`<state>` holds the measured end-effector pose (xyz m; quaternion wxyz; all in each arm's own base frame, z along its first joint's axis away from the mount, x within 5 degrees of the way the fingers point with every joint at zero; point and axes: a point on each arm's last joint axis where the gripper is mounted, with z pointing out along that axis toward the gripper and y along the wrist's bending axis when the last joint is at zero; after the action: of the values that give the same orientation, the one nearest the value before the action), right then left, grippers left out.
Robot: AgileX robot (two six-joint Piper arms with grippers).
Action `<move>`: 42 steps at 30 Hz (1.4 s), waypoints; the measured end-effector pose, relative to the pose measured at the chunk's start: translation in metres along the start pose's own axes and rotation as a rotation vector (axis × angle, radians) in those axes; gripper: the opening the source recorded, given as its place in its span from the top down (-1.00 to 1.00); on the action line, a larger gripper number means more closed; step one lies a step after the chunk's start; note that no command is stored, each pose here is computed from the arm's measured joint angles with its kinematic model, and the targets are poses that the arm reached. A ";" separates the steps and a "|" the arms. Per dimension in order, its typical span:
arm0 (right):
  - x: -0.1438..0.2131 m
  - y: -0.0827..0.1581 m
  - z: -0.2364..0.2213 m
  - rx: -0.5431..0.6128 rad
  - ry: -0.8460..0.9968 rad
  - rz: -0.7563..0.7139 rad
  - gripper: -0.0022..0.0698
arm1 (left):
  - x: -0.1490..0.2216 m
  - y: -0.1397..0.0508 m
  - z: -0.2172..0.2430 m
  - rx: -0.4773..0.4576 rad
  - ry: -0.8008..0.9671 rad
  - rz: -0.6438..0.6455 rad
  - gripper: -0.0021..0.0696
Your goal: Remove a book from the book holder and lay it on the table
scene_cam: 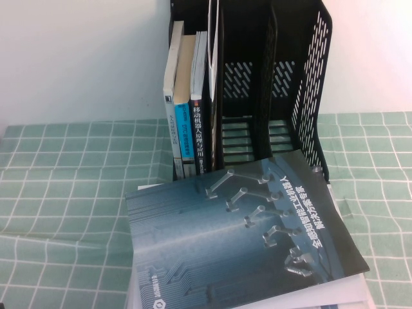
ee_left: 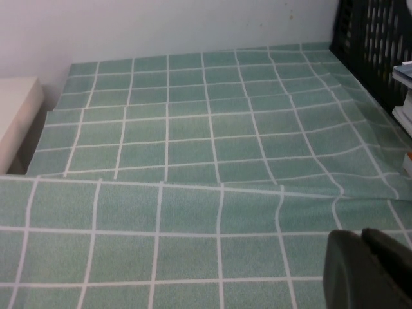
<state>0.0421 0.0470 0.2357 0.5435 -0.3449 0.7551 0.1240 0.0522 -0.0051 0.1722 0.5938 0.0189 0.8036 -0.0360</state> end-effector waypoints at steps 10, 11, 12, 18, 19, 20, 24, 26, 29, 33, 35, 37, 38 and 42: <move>0.000 -0.006 -0.014 0.172 -0.067 -0.143 0.93 | 0.000 0.000 0.000 0.000 0.002 0.001 0.95; 0.001 -0.008 -0.017 0.229 -0.078 -0.161 0.93 | 0.000 0.000 0.000 0.000 0.002 0.001 0.95; 0.001 -0.010 -0.021 0.288 -0.084 -0.164 0.93 | 0.000 0.000 0.000 0.000 0.002 0.001 0.95; 0.015 -0.024 -0.024 0.540 -0.013 -0.034 0.93 | 0.000 0.000 0.000 0.000 0.002 -0.002 0.95; 0.020 -0.026 -0.022 0.568 0.002 -0.014 0.93 | 0.000 0.000 0.000 0.000 0.002 -0.002 0.95; 0.026 -0.028 -0.019 0.595 0.017 0.008 0.93 | 0.000 0.000 0.000 0.000 0.002 -0.002 0.95; 0.058 -0.032 -0.004 0.659 0.055 0.103 0.93 | 0.000 0.000 0.000 0.000 0.002 -0.002 0.95; 0.070 -0.032 0.001 0.665 0.069 0.138 0.93 | 0.000 0.000 0.000 0.000 0.002 -0.002 0.95; 0.080 -0.030 0.004 0.650 0.131 0.167 0.93 | 0.000 0.000 0.000 0.000 0.002 -0.002 0.95; 0.081 -0.030 0.004 0.652 0.139 0.154 0.93 | 0.000 0.000 0.000 0.000 0.004 -0.002 0.95; 0.080 -0.030 0.004 0.653 0.139 0.152 0.93 | 0.000 0.000 0.000 0.000 0.004 -0.002 0.95; 0.080 -0.030 0.004 0.653 0.140 0.149 0.93 | 0.000 0.000 0.000 0.000 0.004 -0.002 0.95; 0.080 -0.030 0.004 0.655 0.140 0.150 0.93 | 0.000 0.000 0.000 0.000 0.004 -0.002 0.95; 0.081 -0.030 0.004 0.657 0.141 0.150 0.93 | 0.000 0.000 0.000 0.000 0.004 -0.002 0.95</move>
<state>0.0507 -0.0041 0.1670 0.5614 -0.1026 0.8137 -0.1103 0.0521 -0.0051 0.1719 0.5922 0.0183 0.8048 -0.0363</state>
